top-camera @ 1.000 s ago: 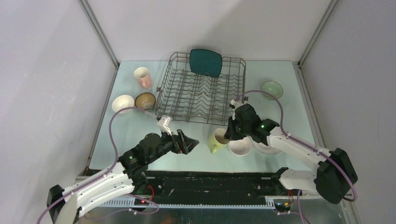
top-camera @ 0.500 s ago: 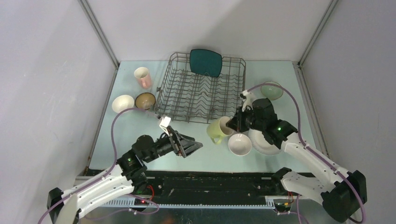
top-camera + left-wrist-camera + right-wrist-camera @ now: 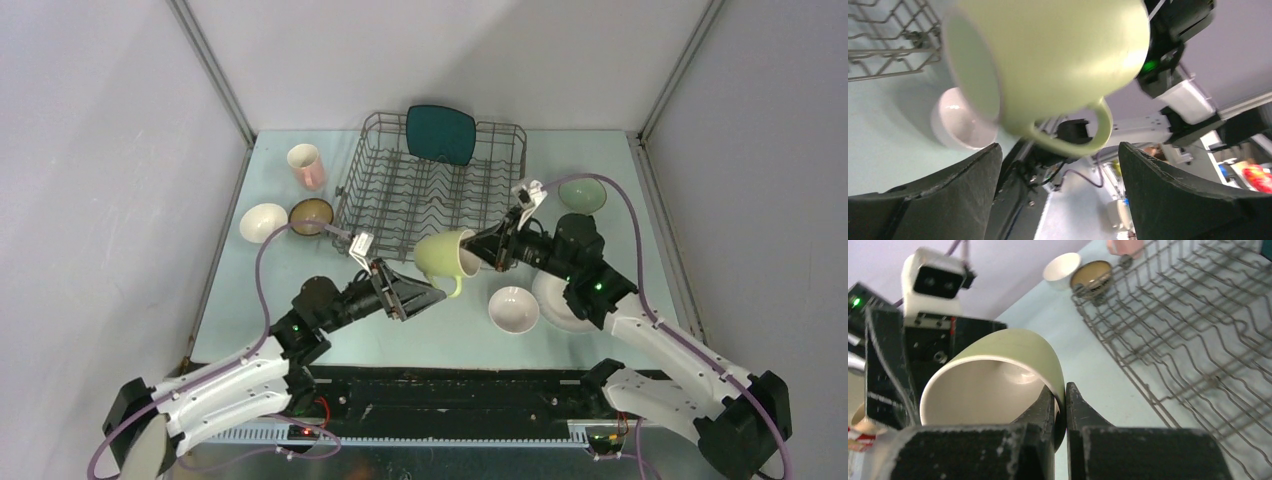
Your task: Load the mixed dishes into the dish rack
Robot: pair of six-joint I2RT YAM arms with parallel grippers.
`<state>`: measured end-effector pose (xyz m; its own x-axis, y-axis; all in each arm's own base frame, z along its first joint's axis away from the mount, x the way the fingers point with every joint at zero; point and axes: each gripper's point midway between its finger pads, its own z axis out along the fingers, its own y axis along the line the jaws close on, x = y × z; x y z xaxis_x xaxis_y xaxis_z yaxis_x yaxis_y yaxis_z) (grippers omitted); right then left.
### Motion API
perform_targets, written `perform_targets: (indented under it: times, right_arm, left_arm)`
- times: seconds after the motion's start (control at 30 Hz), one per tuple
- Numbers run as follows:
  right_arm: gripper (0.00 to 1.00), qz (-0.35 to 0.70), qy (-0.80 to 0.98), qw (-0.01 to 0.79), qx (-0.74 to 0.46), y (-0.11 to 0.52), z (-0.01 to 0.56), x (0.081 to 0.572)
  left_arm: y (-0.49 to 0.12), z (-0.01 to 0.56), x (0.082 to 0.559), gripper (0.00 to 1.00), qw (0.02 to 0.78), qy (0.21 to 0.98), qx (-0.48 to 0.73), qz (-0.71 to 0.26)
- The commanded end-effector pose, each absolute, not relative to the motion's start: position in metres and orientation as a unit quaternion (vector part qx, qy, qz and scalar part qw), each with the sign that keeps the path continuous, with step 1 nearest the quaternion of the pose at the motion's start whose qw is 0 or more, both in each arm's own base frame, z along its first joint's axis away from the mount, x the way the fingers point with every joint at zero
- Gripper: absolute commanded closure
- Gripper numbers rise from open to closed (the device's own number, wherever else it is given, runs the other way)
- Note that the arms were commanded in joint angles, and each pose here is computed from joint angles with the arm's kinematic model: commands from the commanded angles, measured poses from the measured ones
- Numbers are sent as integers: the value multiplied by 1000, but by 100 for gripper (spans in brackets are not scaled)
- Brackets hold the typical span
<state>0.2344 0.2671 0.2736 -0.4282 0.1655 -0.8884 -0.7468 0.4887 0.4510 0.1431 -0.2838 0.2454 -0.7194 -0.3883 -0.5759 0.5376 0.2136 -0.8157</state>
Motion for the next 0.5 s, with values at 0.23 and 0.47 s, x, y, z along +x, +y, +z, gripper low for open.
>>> perform_targets:
  times: [0.23, 0.47]
  right_arm:
    - [100, 528, 527, 598, -291, 302, 349, 193]
    - [100, 514, 494, 638, -291, 313, 352, 192]
  left_arm:
    - [-292, 315, 122, 20, 315, 558, 46, -766]
    - [-291, 338, 113, 36, 282, 502, 42, -816]
